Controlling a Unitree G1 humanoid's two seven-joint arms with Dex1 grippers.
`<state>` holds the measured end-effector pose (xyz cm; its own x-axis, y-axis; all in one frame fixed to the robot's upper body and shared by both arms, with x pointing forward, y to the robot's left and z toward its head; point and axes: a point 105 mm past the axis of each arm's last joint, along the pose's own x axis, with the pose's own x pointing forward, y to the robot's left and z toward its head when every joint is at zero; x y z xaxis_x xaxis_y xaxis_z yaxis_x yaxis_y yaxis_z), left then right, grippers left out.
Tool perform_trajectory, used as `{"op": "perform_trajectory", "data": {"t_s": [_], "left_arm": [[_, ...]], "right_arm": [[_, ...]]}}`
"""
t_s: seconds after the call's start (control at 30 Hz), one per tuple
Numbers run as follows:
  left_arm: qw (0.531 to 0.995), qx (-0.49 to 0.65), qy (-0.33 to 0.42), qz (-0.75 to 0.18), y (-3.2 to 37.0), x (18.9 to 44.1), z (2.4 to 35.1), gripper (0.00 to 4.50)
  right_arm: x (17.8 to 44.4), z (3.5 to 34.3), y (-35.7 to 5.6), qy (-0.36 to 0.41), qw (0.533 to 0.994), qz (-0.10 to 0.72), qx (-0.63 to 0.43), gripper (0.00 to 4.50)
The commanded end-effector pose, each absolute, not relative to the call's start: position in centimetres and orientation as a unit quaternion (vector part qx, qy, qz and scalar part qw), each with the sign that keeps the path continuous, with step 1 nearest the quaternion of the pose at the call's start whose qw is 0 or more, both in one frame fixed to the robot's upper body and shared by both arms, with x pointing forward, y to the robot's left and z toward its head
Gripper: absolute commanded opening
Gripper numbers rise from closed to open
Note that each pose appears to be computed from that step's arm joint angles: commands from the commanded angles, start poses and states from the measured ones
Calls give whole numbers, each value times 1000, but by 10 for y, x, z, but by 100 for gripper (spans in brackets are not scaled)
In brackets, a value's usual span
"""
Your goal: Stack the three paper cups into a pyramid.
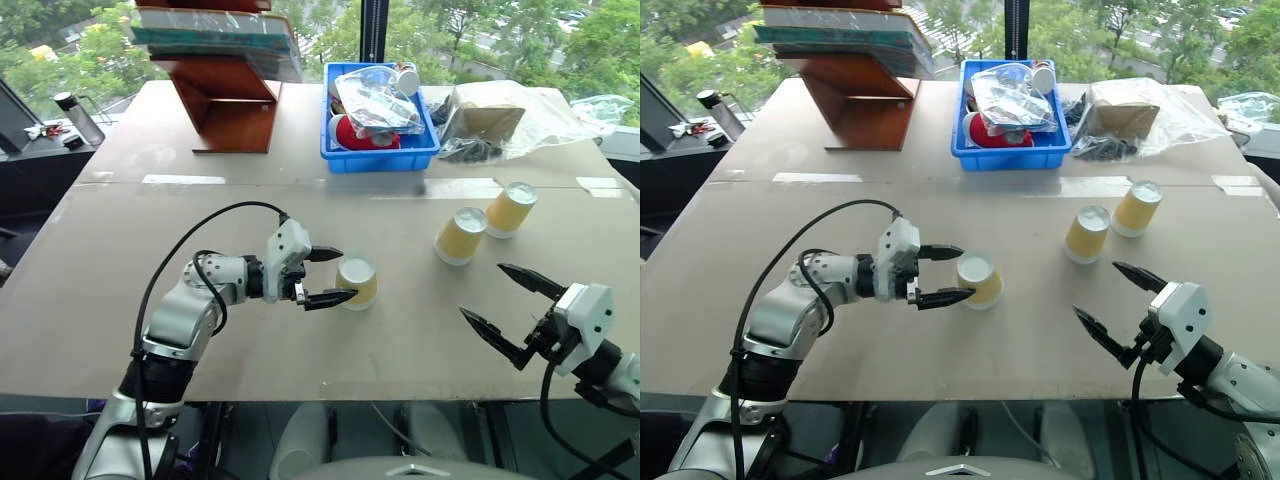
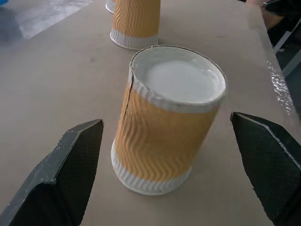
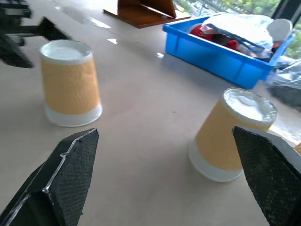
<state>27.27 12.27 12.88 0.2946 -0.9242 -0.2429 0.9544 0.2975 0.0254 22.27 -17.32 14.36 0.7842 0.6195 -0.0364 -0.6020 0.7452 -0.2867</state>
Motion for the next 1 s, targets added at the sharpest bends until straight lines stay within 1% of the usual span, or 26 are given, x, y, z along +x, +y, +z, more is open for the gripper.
{"op": "perform_trajectory", "data": {"t_s": [0.03, 0.13, 0.2, 0.3, 0.4, 0.6, 0.77, 1.0], "left_arm": [[791, 78, 54, -604, 130, 248, 150, 443], [803, 86, 46, -588, 141, 236, 148, 443], [812, 70, 31, -578, 145, 230, 150, 443], [807, 62, 18, -586, 153, 218, 153, 443], [798, 34, 4, -602, 157, 206, 160, 443], [797, 22, 9, -604, 167, 192, 166, 443], [803, 33, 0, -595, 171, 191, 171, 443], [807, 34, 1, -590, 172, 191, 170, 443]], "right_arm": [[237, 141, -175, -16, 945, 299, -134, 450], [261, 135, -181, 6, 958, 261, -115, 450], [275, 132, -184, 14, 967, 235, -98, 450], [292, 136, -186, 5, 976, 202, -80, 450], [299, 138, -182, 2, 977, 201, -68, 450], [309, 144, -177, -1, 976, 212, -57, 450], [322, 148, -173, -5, 975, 218, -49, 450], [329, 143, -171, 2, 973, 226, -45, 450]]}}
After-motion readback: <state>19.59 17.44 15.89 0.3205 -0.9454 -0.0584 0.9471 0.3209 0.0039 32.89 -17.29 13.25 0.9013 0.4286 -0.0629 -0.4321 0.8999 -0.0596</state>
